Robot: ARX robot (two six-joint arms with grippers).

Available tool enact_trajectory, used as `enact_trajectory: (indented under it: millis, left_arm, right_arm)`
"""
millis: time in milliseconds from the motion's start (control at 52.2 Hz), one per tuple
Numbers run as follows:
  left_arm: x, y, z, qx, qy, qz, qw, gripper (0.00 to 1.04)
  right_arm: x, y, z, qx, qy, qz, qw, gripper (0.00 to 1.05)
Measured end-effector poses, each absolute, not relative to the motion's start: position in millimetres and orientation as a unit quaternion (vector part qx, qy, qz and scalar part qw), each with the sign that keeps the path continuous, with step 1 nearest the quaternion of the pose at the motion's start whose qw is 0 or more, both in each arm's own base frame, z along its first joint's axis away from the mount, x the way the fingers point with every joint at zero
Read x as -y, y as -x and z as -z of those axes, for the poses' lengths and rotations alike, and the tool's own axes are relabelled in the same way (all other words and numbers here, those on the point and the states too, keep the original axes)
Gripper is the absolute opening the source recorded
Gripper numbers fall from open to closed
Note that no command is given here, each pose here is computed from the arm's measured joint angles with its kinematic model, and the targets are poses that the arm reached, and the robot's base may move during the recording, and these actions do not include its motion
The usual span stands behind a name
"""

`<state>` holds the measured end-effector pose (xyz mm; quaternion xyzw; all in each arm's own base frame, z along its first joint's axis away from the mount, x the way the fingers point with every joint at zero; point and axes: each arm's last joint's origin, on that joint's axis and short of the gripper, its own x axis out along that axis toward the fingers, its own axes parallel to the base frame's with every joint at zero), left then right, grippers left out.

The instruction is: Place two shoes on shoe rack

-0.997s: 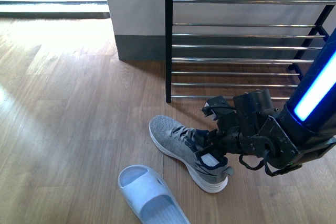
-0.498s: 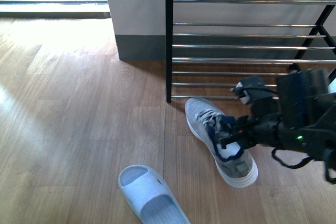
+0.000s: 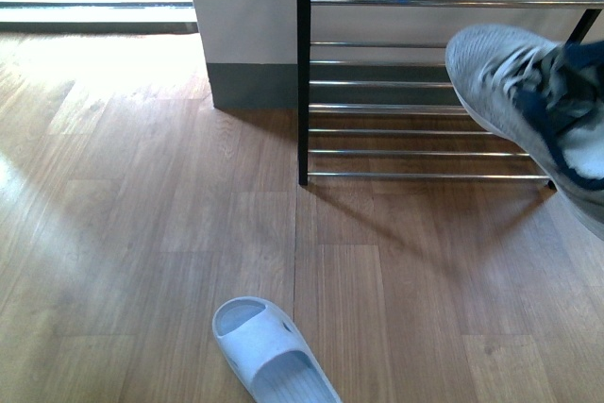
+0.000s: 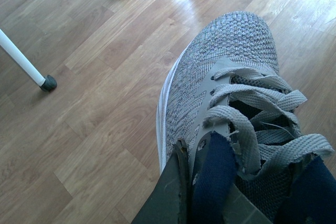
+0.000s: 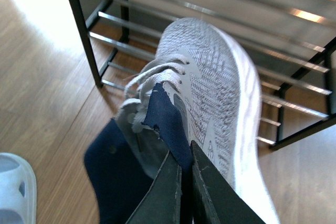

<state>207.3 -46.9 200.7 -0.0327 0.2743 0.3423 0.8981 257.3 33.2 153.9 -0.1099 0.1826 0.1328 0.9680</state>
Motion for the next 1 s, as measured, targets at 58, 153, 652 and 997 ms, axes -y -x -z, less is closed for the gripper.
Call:
enact_trajectory:
  millis: [58,153,652,997]
  left_arm:
    - [47,-207,-201,-0.274,0.033,-0.342,0.898,0.02]
    - [47,-207,-201,-0.274,0.032,-0.342,0.898,0.02]
    - [47,-207,-201,-0.274,0.033,-0.342,0.898,0.02]
    - [46,-207,-201,-0.273,0.032,-0.346,0.897,0.02]
  right_arm:
    - [-33,-237,-175,-0.15,0.105,-0.137,0.973,0.01]
    - [-39,-200,-203,-0.09,0.11,-0.151,0.978,0.01]
    - [-50,-100,-251,0.084,0.084,-0.152,0.981,0.01]
    - [-51,-100,-250,0.084,0.085,-0.16,0.98,0.01]
